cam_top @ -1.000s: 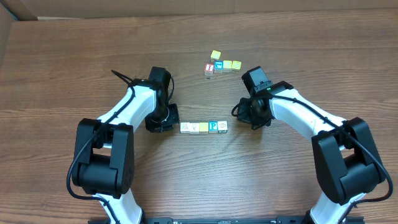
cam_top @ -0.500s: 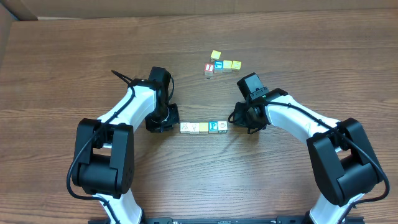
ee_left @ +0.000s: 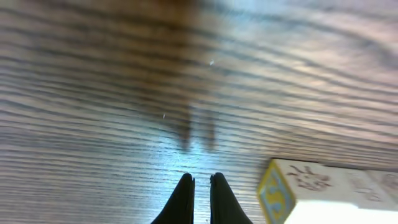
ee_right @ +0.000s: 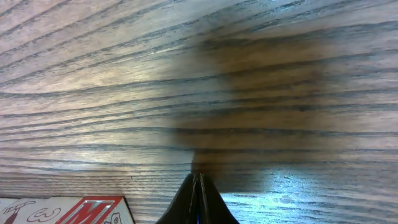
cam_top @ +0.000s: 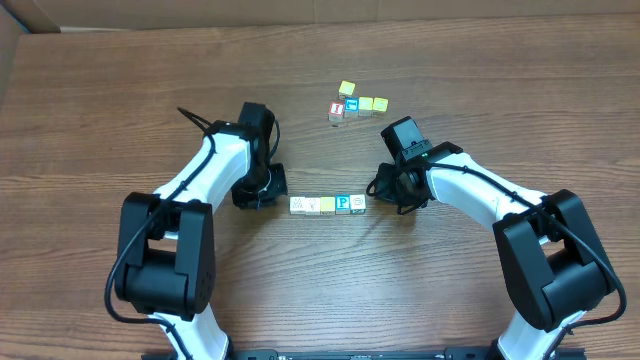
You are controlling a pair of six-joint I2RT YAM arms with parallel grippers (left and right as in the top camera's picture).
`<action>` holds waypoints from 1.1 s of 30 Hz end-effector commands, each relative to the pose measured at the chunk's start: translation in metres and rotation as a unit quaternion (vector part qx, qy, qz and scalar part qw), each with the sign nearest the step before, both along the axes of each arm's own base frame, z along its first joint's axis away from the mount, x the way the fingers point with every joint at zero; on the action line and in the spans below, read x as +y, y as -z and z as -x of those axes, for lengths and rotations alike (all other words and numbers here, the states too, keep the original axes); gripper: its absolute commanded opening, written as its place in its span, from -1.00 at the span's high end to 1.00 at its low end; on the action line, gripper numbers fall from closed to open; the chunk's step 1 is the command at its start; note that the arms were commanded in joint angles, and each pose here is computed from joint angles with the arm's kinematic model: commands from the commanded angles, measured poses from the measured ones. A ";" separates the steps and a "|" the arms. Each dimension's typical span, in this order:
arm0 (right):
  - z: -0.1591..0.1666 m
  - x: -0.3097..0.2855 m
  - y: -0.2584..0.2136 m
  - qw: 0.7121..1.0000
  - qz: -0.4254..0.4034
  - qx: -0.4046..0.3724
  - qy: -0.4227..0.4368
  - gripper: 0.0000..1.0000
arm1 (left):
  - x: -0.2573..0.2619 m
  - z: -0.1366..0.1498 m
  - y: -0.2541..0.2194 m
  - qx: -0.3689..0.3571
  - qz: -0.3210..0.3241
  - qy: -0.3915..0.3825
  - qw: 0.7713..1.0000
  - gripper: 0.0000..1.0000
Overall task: Flip 5 blocks
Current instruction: 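Lower both grippers to the two ends of the block row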
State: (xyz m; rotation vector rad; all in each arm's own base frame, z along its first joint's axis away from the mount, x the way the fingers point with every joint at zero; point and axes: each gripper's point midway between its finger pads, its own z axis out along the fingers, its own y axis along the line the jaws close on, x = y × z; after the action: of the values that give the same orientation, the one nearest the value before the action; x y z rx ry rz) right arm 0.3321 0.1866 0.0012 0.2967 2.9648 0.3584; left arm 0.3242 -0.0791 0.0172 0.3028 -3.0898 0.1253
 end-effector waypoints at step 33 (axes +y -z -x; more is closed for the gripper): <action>0.004 0.005 -0.006 1.000 -0.015 0.003 -0.002 0.88 | -0.014 0.009 0.002 -0.014 -0.002 0.026 1.000 0.91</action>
State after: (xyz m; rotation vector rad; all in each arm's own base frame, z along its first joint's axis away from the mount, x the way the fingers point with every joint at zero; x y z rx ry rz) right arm 0.3286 0.1889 0.0012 0.2994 2.9804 0.3795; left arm 0.3143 -0.0902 0.0105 0.2385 -3.1027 0.1207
